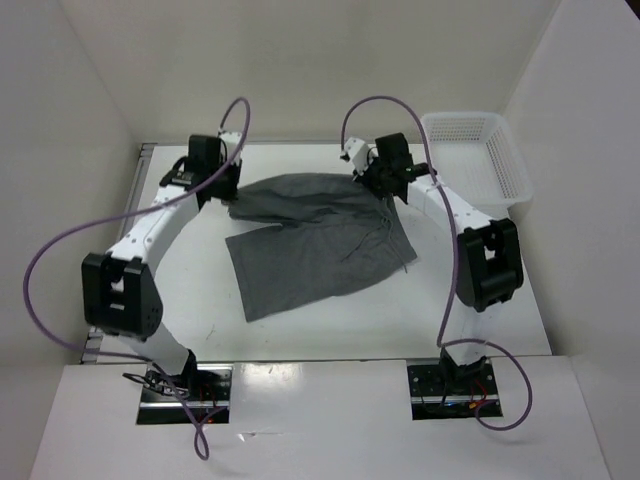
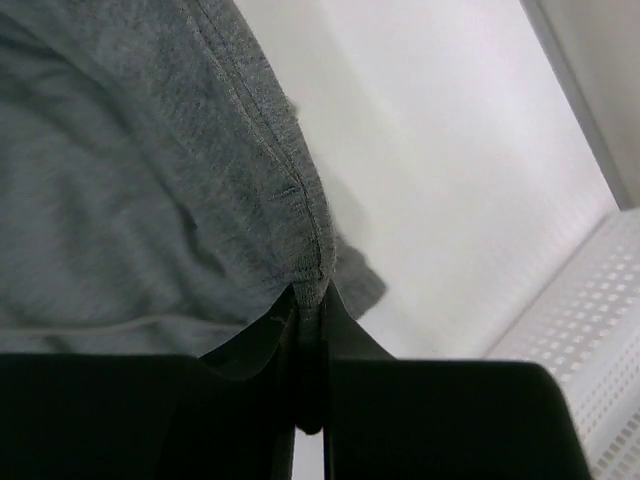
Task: Fold and stack the shorts
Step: Fold the shorts
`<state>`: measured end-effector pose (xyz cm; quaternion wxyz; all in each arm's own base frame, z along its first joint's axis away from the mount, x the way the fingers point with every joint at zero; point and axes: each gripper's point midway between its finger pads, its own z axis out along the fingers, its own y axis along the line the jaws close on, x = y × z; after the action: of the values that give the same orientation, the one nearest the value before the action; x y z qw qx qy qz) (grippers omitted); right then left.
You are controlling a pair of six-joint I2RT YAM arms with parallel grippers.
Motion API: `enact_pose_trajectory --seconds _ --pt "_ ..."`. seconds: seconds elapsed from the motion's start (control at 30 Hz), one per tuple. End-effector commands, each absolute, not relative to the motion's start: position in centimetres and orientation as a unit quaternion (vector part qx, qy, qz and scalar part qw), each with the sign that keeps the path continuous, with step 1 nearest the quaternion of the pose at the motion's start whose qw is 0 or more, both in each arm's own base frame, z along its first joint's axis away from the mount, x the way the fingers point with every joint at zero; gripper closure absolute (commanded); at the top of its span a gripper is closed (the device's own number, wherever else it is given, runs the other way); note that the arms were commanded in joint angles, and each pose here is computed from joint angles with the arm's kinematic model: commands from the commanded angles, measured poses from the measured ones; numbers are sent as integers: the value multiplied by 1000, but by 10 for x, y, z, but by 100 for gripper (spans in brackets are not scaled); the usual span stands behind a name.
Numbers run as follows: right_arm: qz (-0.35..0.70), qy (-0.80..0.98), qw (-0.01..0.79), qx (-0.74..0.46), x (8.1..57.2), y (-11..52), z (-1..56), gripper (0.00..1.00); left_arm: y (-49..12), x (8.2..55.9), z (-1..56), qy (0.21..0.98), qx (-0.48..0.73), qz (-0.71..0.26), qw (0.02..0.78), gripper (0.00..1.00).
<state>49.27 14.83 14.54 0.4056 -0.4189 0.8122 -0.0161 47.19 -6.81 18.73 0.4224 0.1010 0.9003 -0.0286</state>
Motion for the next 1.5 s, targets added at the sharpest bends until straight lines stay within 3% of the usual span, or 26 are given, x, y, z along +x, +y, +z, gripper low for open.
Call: enact_pose_trajectory --seconds 0.0,0.13,0.33,0.53,0.73,1.07,1.33,1.47 --pt "-31 785 403 -469 455 153 155 100 -74 421 157 913 117 -27 390 100" --pt "-51 770 393 -500 428 138 160 100 -66 394 159 922 116 -9 368 100" --pt "-55 776 317 -542 369 111 109 100 -72 339 151 927 141 -4 348 100" --pt "-74 776 346 -522 366 90 133 100 -68 303 158 918 149 4 369 100" --pt "-36 777 319 -542 336 92 101 100 -103 239 105 924 234 -51 299 95" --pt "-17 771 287 -569 295 84 81 100 -134 208 99 915 266 -157 260 90" --pt "-44 745 321 -584 310 85 120 100 -144 238 157 894 265 -159 325 91" --pt "-53 729 300 -613 300 79 125 100 -154 226 167 891 277 -194 303 91"
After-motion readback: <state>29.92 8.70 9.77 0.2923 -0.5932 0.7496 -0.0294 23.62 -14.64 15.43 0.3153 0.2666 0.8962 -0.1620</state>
